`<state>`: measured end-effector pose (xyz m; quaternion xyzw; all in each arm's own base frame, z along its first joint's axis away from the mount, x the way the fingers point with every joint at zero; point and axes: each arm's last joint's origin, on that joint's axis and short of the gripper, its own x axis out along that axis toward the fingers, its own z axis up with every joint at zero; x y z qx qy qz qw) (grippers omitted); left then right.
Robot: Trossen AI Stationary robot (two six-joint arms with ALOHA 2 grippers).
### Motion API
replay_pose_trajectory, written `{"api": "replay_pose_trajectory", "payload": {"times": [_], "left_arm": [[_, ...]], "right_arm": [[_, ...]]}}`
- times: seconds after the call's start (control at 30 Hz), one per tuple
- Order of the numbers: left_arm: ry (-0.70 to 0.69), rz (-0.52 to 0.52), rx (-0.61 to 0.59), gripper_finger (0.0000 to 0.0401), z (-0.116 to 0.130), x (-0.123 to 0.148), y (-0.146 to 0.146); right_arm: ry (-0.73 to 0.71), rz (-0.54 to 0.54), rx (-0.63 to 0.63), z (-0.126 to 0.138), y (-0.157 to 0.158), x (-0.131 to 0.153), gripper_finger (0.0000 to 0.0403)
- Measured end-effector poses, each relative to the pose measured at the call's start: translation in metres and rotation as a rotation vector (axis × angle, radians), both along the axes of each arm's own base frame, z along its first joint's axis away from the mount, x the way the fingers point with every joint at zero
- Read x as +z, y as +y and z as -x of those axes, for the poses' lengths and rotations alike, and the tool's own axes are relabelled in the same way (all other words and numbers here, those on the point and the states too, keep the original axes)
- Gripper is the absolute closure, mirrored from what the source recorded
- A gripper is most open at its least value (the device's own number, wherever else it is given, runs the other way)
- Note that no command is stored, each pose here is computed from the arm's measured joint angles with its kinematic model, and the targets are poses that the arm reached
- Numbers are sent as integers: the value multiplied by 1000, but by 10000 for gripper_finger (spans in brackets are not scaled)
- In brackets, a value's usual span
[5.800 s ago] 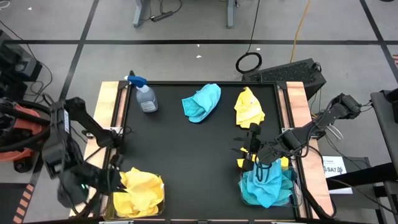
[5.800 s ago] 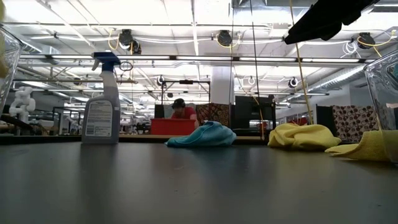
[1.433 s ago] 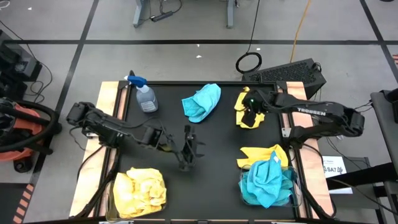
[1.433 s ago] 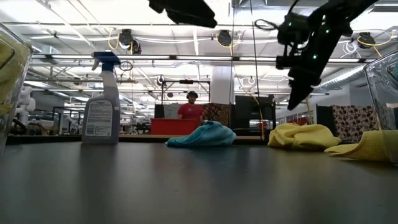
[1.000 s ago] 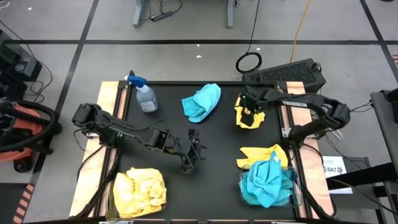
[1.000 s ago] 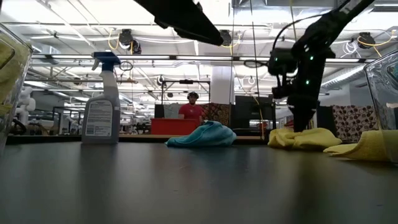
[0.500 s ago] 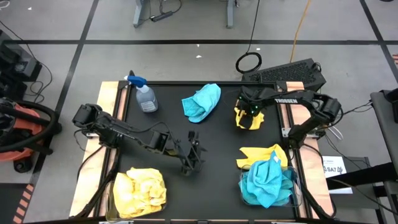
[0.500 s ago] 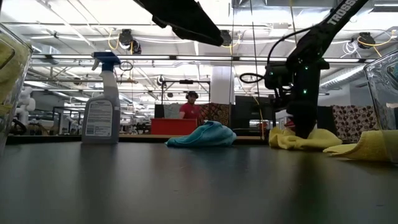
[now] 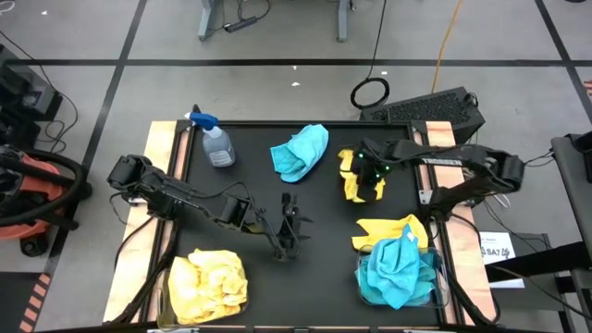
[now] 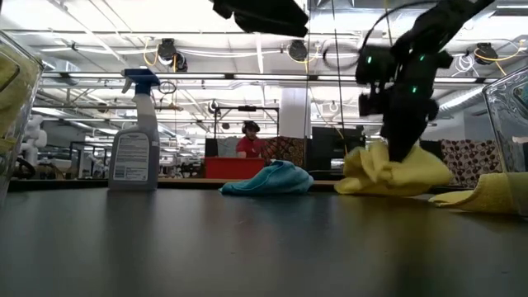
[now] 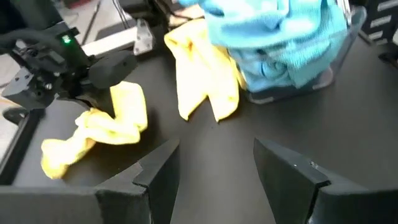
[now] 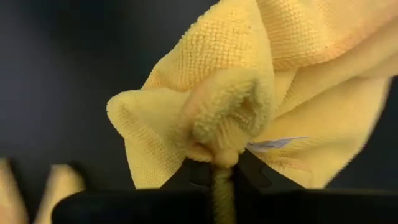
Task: Sort microfiber towel by color & place in baskets
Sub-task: Put the yellow towel into the left transparent bin
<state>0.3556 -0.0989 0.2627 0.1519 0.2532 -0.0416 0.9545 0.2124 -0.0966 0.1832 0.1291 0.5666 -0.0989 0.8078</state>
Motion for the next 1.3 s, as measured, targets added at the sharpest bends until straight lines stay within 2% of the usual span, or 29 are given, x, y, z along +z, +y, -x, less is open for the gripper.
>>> {"api": "replay_pose_trajectory", "payload": {"times": [0.17,0.57,0.83,0.93,1.03,1.23,1.3], "left_arm": [[-69,0,2,193,-4,6,3],[-172,31,29,193,-11,16,13],[-194,40,26,193,-12,18,13],[-193,57,33,193,-12,18,13],[-193,62,35,193,-12,18,13],[-189,63,32,193,-11,17,11],[-188,63,28,193,-11,17,10]], "right_arm": [[-136,17,77,5,21,28,394],[-466,-43,222,37,51,82,395],[-557,-29,208,56,57,98,394],[-548,14,142,58,56,100,391],[-528,92,79,59,53,100,368],[-476,251,-1,60,48,99,255],[-457,279,-21,61,47,99,242]]}}
